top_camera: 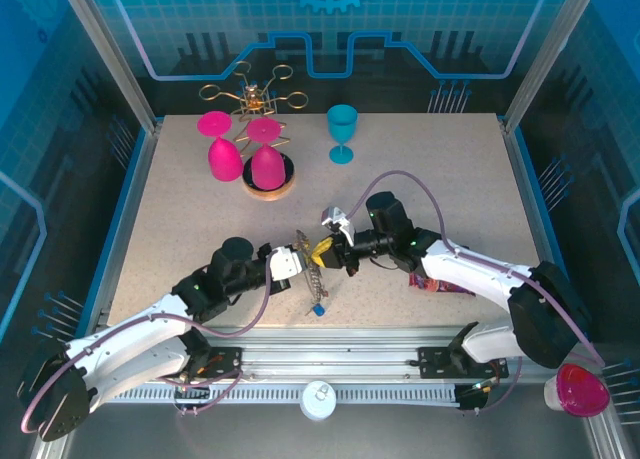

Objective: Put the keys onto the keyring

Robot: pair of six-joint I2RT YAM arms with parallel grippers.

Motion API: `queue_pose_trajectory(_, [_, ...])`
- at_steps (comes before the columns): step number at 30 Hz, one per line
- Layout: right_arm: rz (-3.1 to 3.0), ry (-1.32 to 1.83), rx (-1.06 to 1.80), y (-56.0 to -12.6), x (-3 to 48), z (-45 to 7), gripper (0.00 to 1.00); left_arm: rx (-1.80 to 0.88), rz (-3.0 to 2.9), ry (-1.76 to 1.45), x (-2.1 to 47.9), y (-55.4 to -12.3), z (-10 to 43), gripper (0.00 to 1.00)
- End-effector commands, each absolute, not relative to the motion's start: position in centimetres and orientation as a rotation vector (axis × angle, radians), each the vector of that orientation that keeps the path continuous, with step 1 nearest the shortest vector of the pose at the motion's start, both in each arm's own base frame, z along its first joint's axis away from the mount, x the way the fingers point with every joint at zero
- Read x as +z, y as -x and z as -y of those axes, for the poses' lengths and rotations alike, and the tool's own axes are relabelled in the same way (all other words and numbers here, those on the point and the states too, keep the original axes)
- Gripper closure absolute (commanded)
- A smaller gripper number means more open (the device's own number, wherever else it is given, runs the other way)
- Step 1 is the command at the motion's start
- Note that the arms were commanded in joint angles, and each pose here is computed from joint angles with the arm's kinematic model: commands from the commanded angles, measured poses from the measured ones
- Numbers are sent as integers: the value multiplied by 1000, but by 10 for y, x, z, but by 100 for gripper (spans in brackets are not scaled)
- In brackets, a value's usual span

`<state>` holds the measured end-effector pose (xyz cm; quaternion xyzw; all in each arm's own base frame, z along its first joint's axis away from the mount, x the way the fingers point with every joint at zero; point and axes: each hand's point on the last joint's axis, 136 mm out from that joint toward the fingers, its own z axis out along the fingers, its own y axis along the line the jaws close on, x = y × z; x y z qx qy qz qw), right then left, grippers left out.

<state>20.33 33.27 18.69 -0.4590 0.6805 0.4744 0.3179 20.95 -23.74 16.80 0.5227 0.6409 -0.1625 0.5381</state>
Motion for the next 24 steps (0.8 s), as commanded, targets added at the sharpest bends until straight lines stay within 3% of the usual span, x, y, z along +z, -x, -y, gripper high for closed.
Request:
queue_pose_trajectory(1, [-1789,1180,1212,-213,194,-338,100,-418,-1444,-1229,188,-207,244,100])
queue_pose_trajectory(10, [-1936,1125,1102,-230,175,-334,100,-421,-1430,-1226,190,-207,245,100])
queue_pose_trajectory(24, [-1965,1105,1131,-221,171,-328,100,-390,-1432,-1195,193,-213,243,100])
